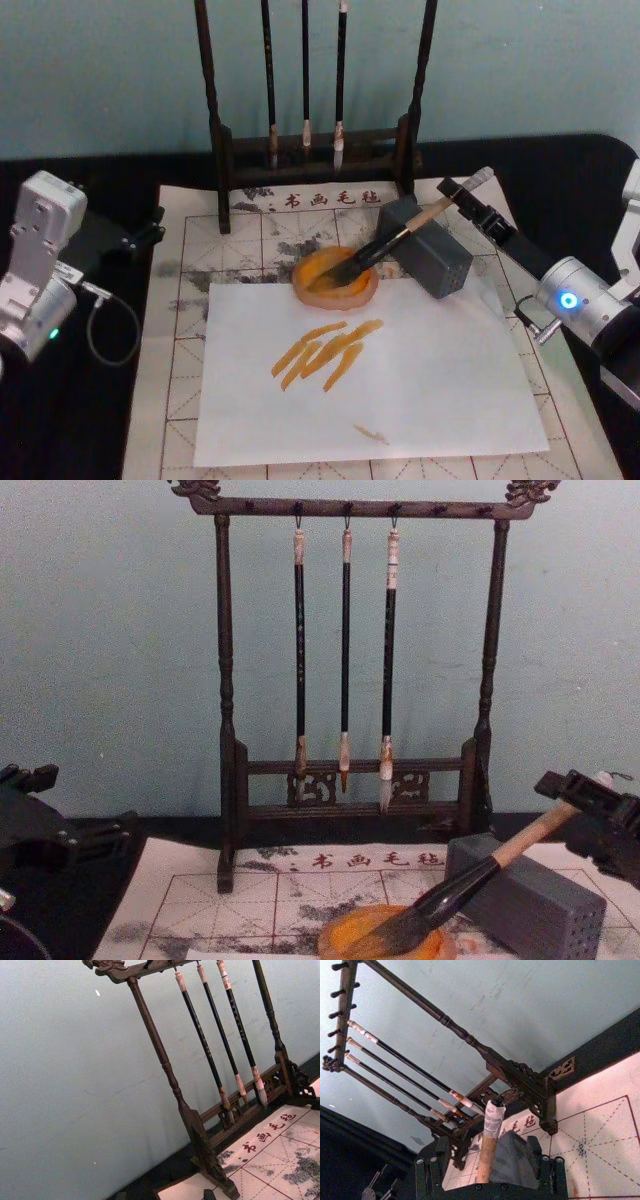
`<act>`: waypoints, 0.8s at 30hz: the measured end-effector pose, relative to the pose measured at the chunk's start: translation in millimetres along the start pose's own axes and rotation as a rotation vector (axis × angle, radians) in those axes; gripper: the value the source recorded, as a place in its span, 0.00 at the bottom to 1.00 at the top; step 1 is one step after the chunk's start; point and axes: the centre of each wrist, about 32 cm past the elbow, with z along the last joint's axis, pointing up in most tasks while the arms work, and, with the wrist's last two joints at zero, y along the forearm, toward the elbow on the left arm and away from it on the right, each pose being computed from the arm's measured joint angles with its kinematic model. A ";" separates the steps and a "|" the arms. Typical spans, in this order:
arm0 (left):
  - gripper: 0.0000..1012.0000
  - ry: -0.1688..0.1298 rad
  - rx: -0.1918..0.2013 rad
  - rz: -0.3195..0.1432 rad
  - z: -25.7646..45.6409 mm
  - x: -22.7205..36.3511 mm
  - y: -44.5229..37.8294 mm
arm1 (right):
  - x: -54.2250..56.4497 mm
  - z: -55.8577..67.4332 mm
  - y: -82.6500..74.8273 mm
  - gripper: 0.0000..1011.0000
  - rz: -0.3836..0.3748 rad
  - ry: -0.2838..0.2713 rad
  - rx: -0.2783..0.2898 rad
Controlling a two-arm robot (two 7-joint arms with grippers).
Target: Pick up the brush from the inkstone, write on the paper, then place the brush back to its original position.
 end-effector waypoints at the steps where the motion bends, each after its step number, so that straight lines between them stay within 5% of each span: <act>1: 0.99 0.000 0.000 0.000 0.0 0.0 0.0 | 0.0 0.0 0.0 0.99 0.000 0.000 0.000; 11: 0.99 0.000 0.000 0.000 0.0 0.0 0.0 | -0.1 0.0 -0.1 0.87 -0.001 -0.001 0.000; 24: 0.99 0.000 0.000 0.000 0.0 0.0 0.0 | -0.2 0.0 -0.1 0.48 -0.001 -0.002 0.000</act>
